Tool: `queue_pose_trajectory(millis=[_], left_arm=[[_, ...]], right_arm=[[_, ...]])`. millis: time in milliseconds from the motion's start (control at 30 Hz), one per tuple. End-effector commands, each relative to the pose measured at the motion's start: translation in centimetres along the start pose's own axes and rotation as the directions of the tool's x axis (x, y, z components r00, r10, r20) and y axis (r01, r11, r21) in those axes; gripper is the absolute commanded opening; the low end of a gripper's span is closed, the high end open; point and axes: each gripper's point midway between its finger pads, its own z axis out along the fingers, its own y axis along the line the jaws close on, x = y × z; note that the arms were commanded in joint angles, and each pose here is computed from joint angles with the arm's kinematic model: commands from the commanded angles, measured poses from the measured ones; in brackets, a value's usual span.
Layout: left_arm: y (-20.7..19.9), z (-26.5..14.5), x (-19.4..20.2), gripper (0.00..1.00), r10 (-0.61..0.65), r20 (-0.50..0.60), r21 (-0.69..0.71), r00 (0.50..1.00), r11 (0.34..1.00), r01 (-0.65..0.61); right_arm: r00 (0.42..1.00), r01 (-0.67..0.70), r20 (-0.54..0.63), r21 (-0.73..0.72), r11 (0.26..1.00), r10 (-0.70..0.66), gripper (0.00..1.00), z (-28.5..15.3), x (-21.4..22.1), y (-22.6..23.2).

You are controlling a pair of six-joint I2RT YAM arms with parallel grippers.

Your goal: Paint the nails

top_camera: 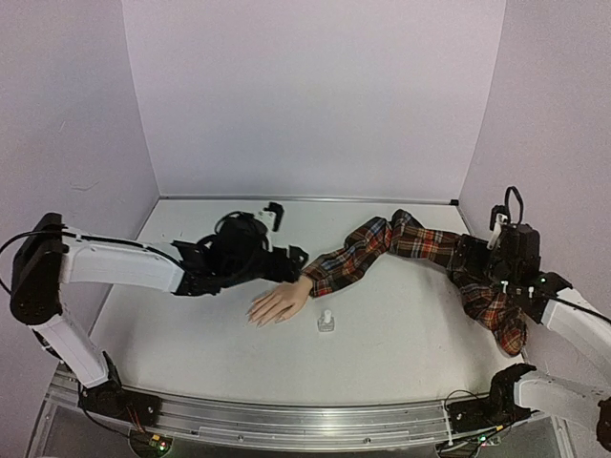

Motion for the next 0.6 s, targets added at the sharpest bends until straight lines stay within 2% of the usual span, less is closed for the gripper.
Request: queue_pose_trajectory(millis=[0,100,233,400,567], left_arm=[[9.3,-3.5,-4.1,0.9,-0.145,0.108,-0.12,0.984,0.98,0.158],[15.6,-6.7,-5.5,0.93,-0.199,0.183,-0.227,0.963,0.944,0.238],[20.7,-11.6,-7.0,0.95,-0.229,0.295,-0.31,0.928,0.895,0.32],[23.2,-15.4,-7.2,0.97,-0.209,0.364,-0.397,0.908,0.847,0.354],[23.4,-17.0,-7.4,0.97,-0.19,0.39,-0.41,0.901,0.841,0.354]], right_arm=[[1.0,-0.009,0.007,-0.087,0.996,0.01,0.98,-0.9,0.1,0.2],[0.999,0.019,0.034,-0.103,0.994,-0.015,0.98,-1.6,-0.2,0.2],[0.998,0.04,0.044,-0.171,0.984,-0.033,0.98,-2.2,-0.3,1.3],[0.996,0.054,0.077,-0.192,0.98,-0.039,0.98,-2.9,-1.2,1.7],[0.993,0.055,0.116,-0.193,0.98,-0.033,0.98,-3.3,-1.6,1.6]])
